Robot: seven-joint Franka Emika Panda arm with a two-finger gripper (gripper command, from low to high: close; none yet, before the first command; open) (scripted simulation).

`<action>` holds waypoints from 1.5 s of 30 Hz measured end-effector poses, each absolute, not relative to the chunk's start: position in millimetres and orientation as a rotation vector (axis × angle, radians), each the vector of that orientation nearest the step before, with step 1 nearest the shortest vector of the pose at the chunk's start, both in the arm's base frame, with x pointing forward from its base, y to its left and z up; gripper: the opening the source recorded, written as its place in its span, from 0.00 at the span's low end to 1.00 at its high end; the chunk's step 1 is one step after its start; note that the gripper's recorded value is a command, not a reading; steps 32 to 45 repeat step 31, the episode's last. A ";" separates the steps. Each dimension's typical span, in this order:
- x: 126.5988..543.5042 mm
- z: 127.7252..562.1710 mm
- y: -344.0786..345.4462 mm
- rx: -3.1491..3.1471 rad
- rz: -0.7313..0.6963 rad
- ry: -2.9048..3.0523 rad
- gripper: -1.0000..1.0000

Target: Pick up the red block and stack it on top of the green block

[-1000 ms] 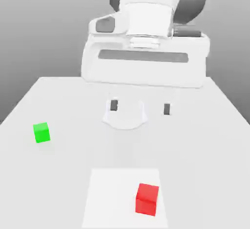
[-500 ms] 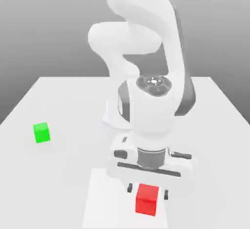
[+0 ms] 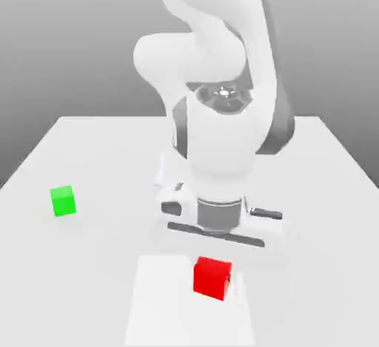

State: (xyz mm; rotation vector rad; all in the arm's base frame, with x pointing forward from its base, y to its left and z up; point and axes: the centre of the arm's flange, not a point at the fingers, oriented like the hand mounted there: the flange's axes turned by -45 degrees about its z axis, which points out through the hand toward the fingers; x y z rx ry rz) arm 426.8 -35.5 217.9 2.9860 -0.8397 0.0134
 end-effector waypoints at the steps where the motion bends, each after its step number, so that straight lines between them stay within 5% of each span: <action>1: 418.3 221.0 -67.2 2.928 0.016 -0.993 0.00; 8: 328.9 239.7 -209.8 2.447 0.030 -1.833 0.00; 19: 141.6 247.9 -301.9 1.373 0.009 -2.810 0.00; 28: 125.0 187.2 -304.3 1.248 0.003 -2.889 0.00; 29: 126.2 182.2 -302.9 1.256 0.003 -2.883 1.00; 45: 133.6 182.2 -299.8 1.291 0.003 -2.868 1.00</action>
